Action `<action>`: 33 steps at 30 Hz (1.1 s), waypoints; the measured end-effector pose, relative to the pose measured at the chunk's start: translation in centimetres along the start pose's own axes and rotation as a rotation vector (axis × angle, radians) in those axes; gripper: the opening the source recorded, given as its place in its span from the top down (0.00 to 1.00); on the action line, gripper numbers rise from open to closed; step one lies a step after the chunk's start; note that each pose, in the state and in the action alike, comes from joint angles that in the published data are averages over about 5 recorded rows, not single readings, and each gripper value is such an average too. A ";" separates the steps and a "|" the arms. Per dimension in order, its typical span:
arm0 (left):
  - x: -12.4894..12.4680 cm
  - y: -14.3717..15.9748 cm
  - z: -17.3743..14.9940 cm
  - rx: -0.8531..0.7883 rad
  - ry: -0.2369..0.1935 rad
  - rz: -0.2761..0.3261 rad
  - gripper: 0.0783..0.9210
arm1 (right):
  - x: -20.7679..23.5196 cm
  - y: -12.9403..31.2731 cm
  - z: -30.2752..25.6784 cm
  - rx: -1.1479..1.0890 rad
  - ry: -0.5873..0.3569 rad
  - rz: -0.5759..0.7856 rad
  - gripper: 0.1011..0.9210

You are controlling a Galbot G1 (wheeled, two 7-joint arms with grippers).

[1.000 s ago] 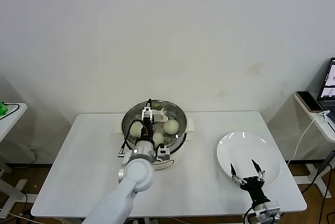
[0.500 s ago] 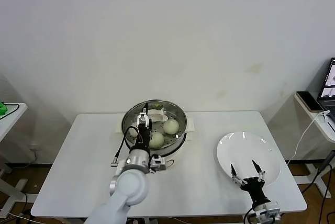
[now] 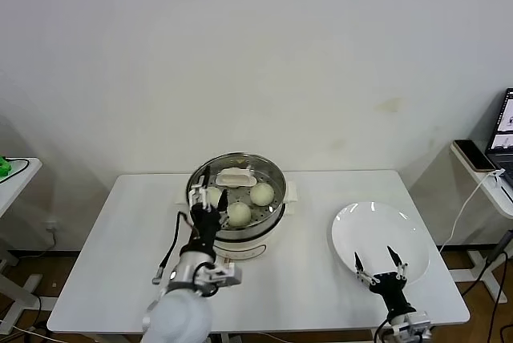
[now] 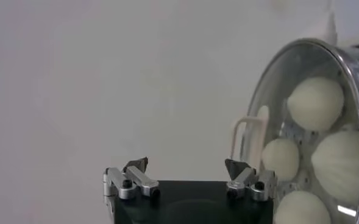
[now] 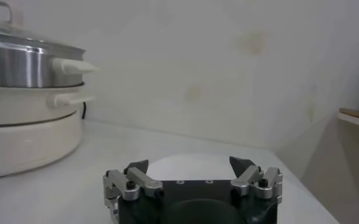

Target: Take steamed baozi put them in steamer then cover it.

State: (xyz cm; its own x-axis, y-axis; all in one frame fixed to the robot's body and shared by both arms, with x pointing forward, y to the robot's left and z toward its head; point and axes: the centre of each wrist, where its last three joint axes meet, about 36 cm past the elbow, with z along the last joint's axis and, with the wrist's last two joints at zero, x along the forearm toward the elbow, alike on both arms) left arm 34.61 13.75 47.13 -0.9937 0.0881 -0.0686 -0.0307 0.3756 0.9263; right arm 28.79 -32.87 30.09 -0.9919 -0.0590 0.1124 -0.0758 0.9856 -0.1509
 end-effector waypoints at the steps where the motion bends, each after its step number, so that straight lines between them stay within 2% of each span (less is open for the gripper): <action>1: 0.4 0.1 0.4 0.035 0.000 0.001 0.12 | 0.0 0.0 -0.1 0.000 -0.003 0.000 0.12; 11: 4.3 -1.1 6.9 0.526 0.021 0.038 0.12 | 0.7 -0.1 -0.9 0.000 -0.030 -0.006 0.12; 15: 6.7 -2.3 9.7 0.719 0.043 0.023 0.12 | 1.3 -0.2 -1.4 0.000 -0.032 -0.003 0.12; 22: 11.1 -3.5 12.9 0.925 0.119 -0.026 0.12 | 2.5 -0.6 -2.2 0.004 -0.012 0.007 0.12; 33: 16.8 -5.1 15.7 1.022 0.275 -0.043 0.12 | 3.9 0.1 -3.3 0.002 0.038 -0.006 0.12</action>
State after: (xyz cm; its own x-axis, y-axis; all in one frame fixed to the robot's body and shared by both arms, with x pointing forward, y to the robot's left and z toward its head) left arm 19.71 27.82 35.42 -0.9880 -0.1076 0.1108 -0.0886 0.9825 0.1640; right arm 25.24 -32.49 33.74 -0.9869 -0.0593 0.1503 -0.0823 0.9850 -0.1518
